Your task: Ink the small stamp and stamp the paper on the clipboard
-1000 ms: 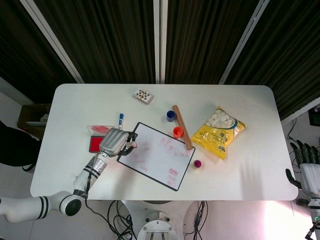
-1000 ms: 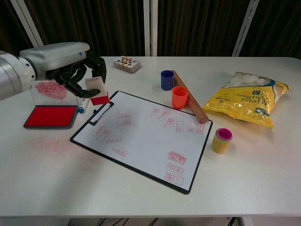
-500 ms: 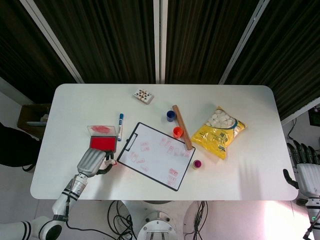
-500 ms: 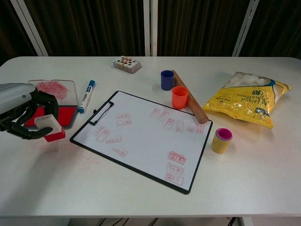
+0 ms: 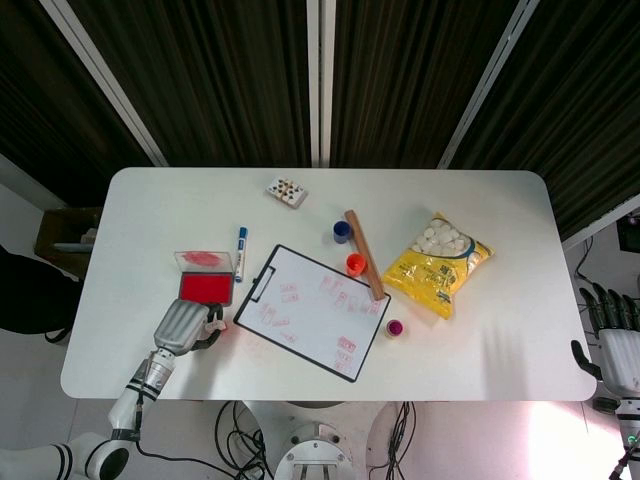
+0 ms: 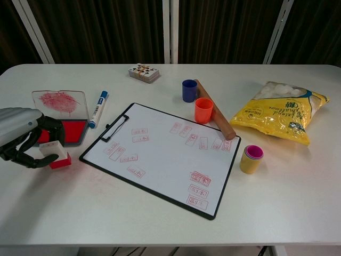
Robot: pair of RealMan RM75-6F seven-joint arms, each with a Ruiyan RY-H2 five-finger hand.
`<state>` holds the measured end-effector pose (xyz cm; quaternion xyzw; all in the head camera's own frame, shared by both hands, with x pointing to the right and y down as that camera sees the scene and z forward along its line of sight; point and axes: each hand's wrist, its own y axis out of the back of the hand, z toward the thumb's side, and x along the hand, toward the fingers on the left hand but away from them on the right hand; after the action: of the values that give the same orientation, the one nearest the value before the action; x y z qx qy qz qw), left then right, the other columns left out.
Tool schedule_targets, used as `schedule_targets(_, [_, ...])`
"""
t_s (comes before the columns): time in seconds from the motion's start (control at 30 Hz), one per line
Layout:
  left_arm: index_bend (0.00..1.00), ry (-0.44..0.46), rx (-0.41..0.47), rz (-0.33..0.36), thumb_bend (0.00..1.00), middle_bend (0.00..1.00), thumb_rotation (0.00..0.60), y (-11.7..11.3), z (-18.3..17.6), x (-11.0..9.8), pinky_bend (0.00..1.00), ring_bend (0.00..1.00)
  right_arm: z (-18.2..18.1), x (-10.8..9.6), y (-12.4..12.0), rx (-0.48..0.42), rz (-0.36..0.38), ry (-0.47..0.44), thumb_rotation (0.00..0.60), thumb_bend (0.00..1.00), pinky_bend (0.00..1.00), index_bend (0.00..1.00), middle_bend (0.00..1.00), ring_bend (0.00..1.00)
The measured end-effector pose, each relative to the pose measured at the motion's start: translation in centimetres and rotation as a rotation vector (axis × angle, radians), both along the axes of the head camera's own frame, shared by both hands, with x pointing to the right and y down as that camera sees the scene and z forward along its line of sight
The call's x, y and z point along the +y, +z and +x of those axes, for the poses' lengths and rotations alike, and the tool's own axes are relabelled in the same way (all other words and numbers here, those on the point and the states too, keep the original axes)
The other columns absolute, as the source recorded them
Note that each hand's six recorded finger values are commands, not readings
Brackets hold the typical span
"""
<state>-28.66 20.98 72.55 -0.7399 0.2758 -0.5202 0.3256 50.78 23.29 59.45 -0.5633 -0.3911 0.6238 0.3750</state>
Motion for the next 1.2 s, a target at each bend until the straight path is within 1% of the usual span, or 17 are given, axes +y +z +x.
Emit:
schedule_targets(0.23, [0.64, -0.042, -0.009, -0.009, 0.41, 0.69, 0.6, 0.6, -1.2, 0.0, 0.84, 0.76, -0.2, 0.0, 0.1, 0.0, -0.004, -0.006, 0.6, 0.3, 0.0, 0.0, 0.0, 0.0])
schedule_targets(0.47, [0.57, -0.055, -0.01, -0.008, 0.41, 0.63, 0.6, 0.9, -1.6, 0.0, 0.83, 0.73, -0.4, 0.0, 0.1, 0.003, -0.003, -0.009, 0.6, 0.3, 0.0, 0.0, 0.0, 0.0])
schedule_targets(0.73, [0.48, -0.036, -0.013, -0.002, 0.37, 0.56, 0.6, 0.9, -1.7, 0.2, 0.83, 0.73, -0.4, -0.3, -0.1, 0.005, 0.001, -0.01, 0.6, 0.3, 0.0, 0.0, 0.0, 0.0])
schedule_targets(0.97, [0.46, -0.023, -0.024, 0.005, 0.35, 0.55, 0.6, 1.0, -1.8, 0.3, 0.83, 0.72, -0.6, -0.3, 0.1, 0.003, -0.003, -0.013, 0.6, 0.3, 0.0, 0.0, 0.0, 0.0])
schedule_targets(1.1, [0.41, -0.014, -0.029, 0.012, 0.32, 0.54, 0.6, 0.9, -1.8, 0.3, 0.83, 0.72, -0.5, -0.3, 0.1, 0.003, -0.002, -0.01, 0.6, 0.3, 0.0, 0.0, 0.0, 0.0])
schedule_targets(1.2, [0.39, -0.011, -0.033, 0.013, 0.31, 0.52, 0.6, 0.9, -1.8, 0.4, 0.83, 0.71, -0.4, -0.3, 0.0, 0.005, -0.001, -0.008, 0.6, 0.3, 0.0, 0.0, 0.0, 0.0])
